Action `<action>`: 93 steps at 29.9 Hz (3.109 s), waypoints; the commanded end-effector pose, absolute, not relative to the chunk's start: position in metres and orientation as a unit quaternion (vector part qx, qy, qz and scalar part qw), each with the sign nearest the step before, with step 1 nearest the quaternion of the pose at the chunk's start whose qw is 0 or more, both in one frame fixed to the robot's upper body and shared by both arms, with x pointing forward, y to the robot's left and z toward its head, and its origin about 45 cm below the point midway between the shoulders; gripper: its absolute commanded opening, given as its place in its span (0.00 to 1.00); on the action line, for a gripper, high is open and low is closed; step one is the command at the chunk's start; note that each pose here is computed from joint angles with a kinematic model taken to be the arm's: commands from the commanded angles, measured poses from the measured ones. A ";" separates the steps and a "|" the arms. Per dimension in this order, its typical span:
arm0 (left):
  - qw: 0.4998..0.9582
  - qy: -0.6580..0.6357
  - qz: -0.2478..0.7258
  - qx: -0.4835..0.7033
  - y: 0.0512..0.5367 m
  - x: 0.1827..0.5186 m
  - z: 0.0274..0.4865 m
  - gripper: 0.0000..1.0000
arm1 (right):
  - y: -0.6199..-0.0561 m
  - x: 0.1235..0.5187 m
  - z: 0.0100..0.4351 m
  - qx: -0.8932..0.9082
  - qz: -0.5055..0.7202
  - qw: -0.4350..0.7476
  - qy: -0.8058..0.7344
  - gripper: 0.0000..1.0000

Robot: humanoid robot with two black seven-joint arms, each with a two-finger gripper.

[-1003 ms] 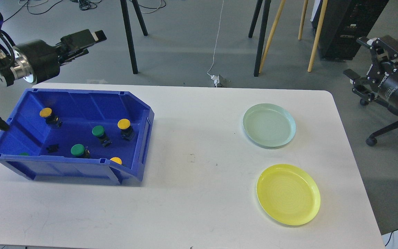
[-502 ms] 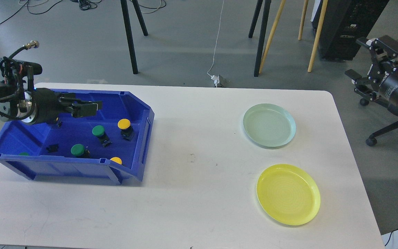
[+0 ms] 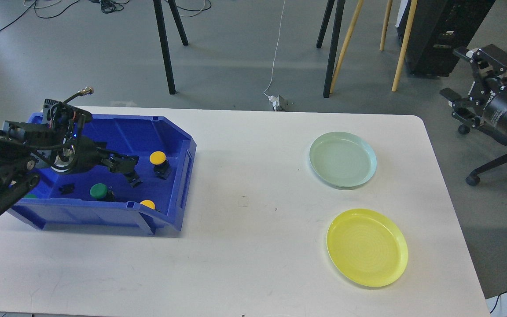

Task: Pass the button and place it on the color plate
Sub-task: 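Lower the left gripper into the bin and grasp a green-topped button, then lift the held button up out of the bin with the left gripper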

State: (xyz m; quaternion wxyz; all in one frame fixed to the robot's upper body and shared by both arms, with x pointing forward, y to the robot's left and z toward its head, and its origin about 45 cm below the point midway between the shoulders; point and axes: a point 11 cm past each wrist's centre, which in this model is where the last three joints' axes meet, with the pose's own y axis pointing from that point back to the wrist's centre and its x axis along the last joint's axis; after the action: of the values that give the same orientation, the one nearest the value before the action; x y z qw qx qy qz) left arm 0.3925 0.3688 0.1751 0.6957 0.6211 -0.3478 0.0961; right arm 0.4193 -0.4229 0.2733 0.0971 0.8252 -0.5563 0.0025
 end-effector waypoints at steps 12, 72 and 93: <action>0.707 -0.301 0.108 0.631 0.368 0.398 0.141 0.99 | -0.422 0.419 0.269 0.823 0.007 0.107 -0.558 0.99; 0.754 -0.372 0.330 0.429 0.389 0.423 0.374 0.17 | -0.363 0.437 0.248 0.843 0.003 0.089 -0.530 0.99; 0.880 -0.363 0.227 0.205 0.152 0.448 0.365 0.16 | -0.226 0.445 0.298 0.893 -0.101 -0.096 -0.428 0.99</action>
State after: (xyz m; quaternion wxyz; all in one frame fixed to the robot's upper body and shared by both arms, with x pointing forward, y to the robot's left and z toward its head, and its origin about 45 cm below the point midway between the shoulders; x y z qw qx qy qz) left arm 0.4486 0.1746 0.3712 0.8688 0.2231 -0.3734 0.2367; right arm 0.4463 -0.2471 0.2912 -0.0725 0.8879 -0.4449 -0.0919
